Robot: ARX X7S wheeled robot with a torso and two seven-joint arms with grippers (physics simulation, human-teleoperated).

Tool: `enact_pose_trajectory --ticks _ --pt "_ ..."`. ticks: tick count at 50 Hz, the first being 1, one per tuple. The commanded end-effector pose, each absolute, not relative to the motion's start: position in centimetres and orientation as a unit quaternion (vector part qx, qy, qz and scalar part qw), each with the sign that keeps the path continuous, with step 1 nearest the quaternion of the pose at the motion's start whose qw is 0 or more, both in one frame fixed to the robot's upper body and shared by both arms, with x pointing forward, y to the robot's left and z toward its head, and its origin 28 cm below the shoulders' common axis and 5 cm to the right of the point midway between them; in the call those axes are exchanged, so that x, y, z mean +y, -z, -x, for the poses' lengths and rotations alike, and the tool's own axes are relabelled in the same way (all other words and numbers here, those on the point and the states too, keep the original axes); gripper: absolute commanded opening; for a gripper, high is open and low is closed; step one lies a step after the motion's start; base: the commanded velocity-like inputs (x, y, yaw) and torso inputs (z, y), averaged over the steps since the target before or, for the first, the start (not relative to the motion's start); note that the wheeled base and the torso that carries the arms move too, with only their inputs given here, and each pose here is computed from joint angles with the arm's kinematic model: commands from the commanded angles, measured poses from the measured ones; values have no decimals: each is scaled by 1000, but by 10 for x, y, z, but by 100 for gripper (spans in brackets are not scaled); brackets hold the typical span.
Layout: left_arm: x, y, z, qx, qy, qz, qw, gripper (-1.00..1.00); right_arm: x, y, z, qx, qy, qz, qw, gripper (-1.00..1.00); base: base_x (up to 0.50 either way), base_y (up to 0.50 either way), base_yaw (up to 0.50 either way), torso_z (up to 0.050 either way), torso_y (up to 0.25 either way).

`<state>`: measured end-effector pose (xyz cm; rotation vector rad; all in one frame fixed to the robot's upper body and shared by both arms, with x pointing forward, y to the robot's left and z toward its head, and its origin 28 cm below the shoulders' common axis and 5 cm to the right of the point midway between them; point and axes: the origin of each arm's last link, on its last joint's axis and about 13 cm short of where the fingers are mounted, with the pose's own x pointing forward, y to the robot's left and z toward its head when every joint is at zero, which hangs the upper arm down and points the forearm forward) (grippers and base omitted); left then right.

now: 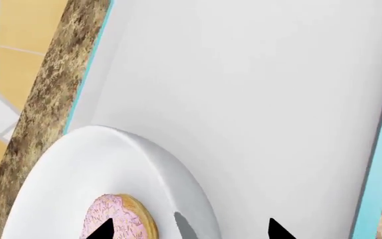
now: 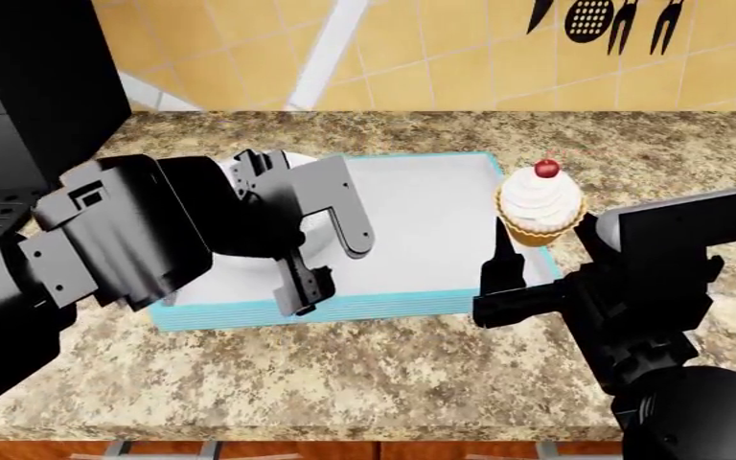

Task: Pick up the bowl with donut and place it on the tray. Pick up the cupcake and place it on the tray.

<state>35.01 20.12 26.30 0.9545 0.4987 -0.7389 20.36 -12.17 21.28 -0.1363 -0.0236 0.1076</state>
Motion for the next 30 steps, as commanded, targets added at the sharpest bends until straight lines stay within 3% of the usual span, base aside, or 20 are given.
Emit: enact_pose_trajectory --ticks 1,30 --pt "206 -272 -344 208 342 -427 811 100 -123 -214 -205 -18 -55 73 996 -100 0 0 0 0 0" --pt "224 -278 -289 69 346 -341 871 100 -121 -213 -208 -33 -67 61 995 -100 0 0 0 0 0"
